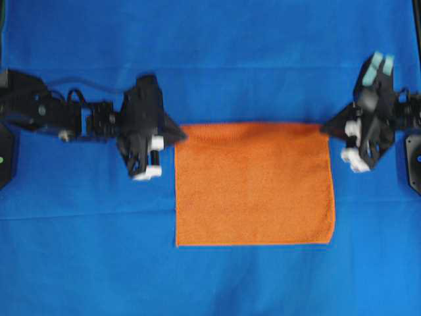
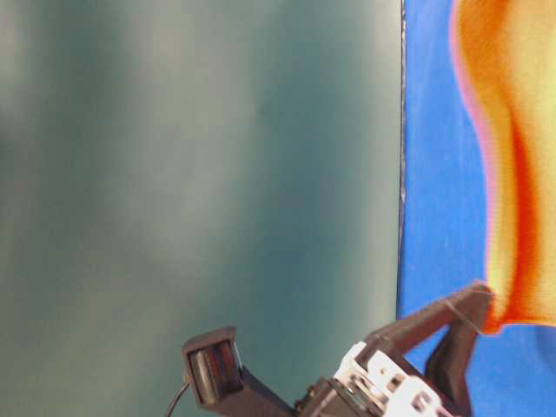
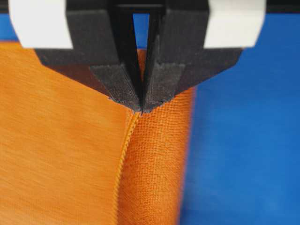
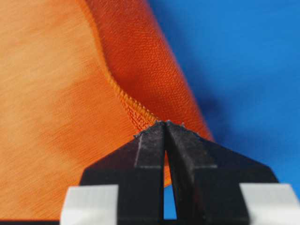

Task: Fold the orange towel.
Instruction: 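Grasp the far corners and fold them toward the near edge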

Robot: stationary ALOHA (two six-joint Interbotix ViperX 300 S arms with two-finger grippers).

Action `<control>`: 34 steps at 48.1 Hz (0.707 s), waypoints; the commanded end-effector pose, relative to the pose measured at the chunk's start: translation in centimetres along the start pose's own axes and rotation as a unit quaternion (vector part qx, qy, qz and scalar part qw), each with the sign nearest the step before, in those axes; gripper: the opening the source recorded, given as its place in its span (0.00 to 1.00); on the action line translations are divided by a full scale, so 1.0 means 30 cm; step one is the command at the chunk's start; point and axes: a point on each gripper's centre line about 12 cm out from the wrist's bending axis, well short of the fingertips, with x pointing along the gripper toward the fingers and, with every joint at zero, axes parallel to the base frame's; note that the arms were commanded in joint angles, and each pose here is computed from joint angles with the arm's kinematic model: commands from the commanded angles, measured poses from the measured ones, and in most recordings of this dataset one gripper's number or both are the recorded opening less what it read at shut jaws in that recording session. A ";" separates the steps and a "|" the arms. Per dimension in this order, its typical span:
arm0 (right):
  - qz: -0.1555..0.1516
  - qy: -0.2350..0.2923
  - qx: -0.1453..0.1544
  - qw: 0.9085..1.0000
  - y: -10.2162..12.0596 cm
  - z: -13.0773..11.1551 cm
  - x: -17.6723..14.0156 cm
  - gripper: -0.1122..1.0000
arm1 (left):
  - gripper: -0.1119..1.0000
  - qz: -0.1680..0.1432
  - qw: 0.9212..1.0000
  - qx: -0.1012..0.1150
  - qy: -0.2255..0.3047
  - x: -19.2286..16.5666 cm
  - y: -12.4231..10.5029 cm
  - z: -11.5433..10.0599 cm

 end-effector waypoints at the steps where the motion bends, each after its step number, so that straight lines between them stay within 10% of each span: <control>1: 0.027 0.009 -0.005 1.000 0.056 -0.010 -0.012 0.11 | 0.10 -0.022 1.000 0.015 -0.011 -0.015 -0.067 0.032; 15: 0.094 0.077 -0.007 0.993 0.210 -0.115 -0.030 0.11 | 0.10 -0.101 0.994 0.043 -0.001 -0.033 -0.313 0.035; 34: 0.136 0.127 -0.024 0.982 0.331 -0.198 -0.036 0.11 | 0.10 -0.135 0.989 0.052 0.037 -0.025 -0.450 0.025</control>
